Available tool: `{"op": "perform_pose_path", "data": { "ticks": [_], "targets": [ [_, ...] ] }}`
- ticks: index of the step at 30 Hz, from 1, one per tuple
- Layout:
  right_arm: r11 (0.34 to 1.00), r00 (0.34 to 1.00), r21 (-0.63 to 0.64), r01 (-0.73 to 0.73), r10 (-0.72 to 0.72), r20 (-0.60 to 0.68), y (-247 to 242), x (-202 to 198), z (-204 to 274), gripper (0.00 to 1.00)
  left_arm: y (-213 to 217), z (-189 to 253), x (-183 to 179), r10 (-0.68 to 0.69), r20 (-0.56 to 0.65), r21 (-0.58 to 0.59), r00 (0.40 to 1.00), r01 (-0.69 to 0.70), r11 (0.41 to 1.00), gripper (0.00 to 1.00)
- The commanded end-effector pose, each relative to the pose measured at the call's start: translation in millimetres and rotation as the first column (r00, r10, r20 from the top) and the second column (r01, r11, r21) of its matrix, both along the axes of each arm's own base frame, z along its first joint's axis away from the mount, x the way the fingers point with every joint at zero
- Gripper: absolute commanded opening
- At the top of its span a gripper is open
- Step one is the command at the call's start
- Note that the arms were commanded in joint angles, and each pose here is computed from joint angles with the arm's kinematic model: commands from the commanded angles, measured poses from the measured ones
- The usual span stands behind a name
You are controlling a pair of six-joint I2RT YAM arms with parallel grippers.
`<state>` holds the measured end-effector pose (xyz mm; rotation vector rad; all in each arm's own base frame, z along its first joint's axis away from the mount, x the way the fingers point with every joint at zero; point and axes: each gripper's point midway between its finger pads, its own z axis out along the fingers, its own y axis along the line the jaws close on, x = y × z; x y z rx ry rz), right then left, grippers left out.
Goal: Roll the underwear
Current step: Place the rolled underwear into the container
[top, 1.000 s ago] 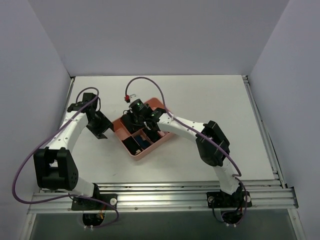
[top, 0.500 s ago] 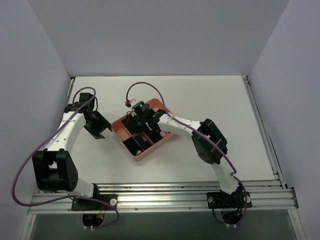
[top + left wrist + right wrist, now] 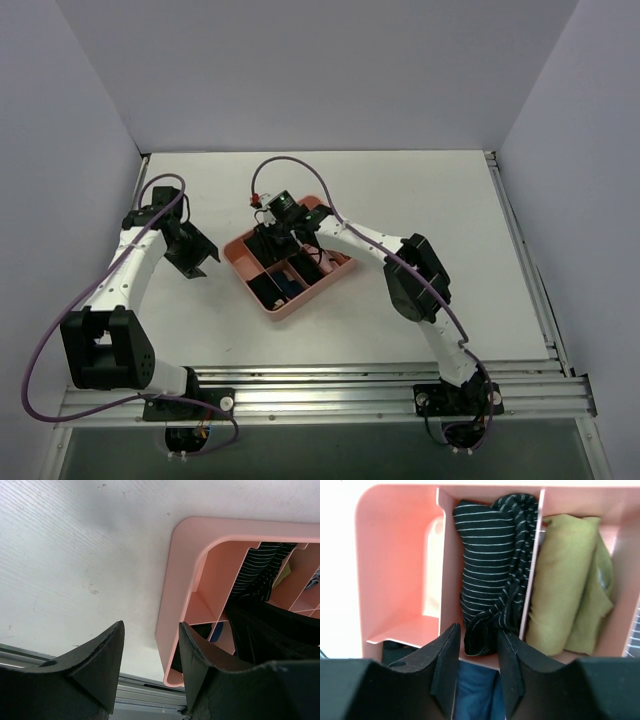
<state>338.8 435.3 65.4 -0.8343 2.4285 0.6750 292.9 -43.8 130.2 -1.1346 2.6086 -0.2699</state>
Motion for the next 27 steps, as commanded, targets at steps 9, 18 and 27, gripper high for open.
{"op": "perform_pose_path", "data": {
  "ticks": [9,18,27],
  "targets": [
    [0.984,0.996,0.155,0.083,-0.086,0.009,-33,19,118,0.35,-21,61,36,-0.151,0.282,-0.058,0.947,0.175,0.983,0.56],
    [0.94,0.953,0.174,0.293,-0.301,0.023,-84,21,175,0.79,-108,116,32,-0.399,0.457,-0.035,0.795,0.464,0.885,0.68],
    [0.826,0.834,0.239,0.51,-0.543,0.096,-161,-13,229,1.0,-150,173,0,-0.472,0.622,0.003,0.625,0.6,0.8,0.94]
  ]
}}
